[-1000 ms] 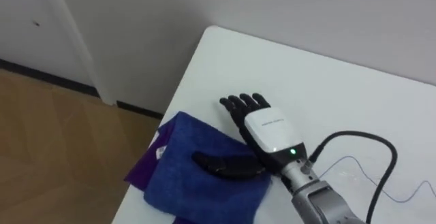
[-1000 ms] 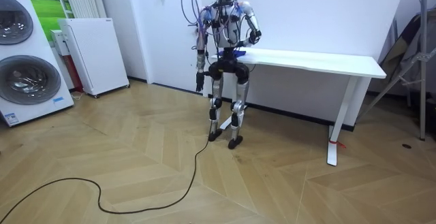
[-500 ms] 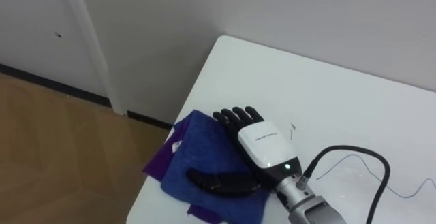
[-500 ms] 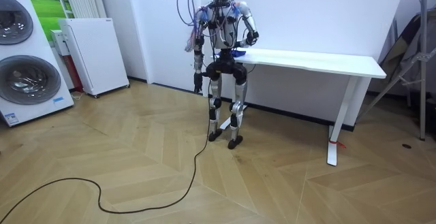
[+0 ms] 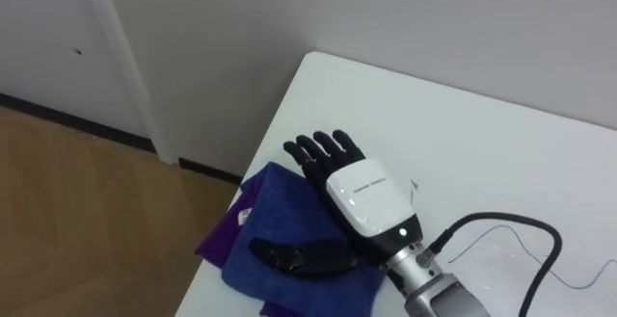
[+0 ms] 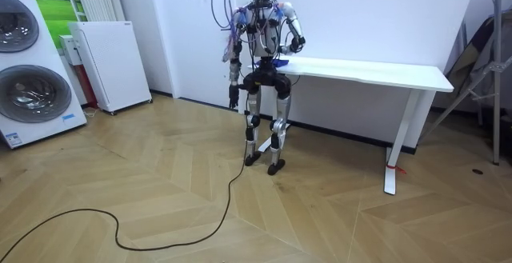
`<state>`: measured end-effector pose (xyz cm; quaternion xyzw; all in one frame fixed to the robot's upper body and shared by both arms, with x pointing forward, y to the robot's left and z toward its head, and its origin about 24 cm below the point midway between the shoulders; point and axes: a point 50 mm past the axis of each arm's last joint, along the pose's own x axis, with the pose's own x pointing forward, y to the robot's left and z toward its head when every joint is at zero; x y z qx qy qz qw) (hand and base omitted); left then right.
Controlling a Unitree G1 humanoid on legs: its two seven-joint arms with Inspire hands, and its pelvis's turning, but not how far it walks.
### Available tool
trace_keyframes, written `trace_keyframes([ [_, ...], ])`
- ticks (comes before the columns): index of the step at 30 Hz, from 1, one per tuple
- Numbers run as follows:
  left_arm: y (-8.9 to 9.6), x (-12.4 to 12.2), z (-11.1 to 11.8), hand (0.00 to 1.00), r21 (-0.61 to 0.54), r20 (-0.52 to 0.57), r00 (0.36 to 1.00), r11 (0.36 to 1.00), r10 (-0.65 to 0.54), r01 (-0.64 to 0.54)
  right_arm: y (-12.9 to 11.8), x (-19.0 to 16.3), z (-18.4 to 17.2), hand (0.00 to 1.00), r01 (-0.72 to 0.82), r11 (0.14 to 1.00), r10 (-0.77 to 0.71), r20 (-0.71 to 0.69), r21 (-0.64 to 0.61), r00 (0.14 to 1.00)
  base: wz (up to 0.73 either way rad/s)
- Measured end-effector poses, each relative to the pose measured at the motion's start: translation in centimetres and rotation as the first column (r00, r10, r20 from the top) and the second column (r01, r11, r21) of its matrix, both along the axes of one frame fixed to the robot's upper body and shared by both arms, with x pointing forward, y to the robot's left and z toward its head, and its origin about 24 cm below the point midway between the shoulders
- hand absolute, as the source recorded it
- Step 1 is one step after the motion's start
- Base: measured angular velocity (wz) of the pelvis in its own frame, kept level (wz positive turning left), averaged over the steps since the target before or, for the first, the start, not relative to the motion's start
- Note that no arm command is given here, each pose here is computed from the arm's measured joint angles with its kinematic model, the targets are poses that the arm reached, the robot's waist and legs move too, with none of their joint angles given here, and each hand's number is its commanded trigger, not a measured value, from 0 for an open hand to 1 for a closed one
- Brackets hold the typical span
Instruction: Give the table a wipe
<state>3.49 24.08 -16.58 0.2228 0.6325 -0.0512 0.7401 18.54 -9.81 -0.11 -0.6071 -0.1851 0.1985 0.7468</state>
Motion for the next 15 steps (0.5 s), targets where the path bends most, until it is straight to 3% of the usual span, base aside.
trace_keyframes([
  [15,0.1,0.2,-0.1,0.00,0.000,-0.006,1.000,1.000,0.006,-0.006,0.5,-2.3,-1.8,0.00,-0.036,0.999,0.032,-0.142,-0.025,0.989,0.00],
])
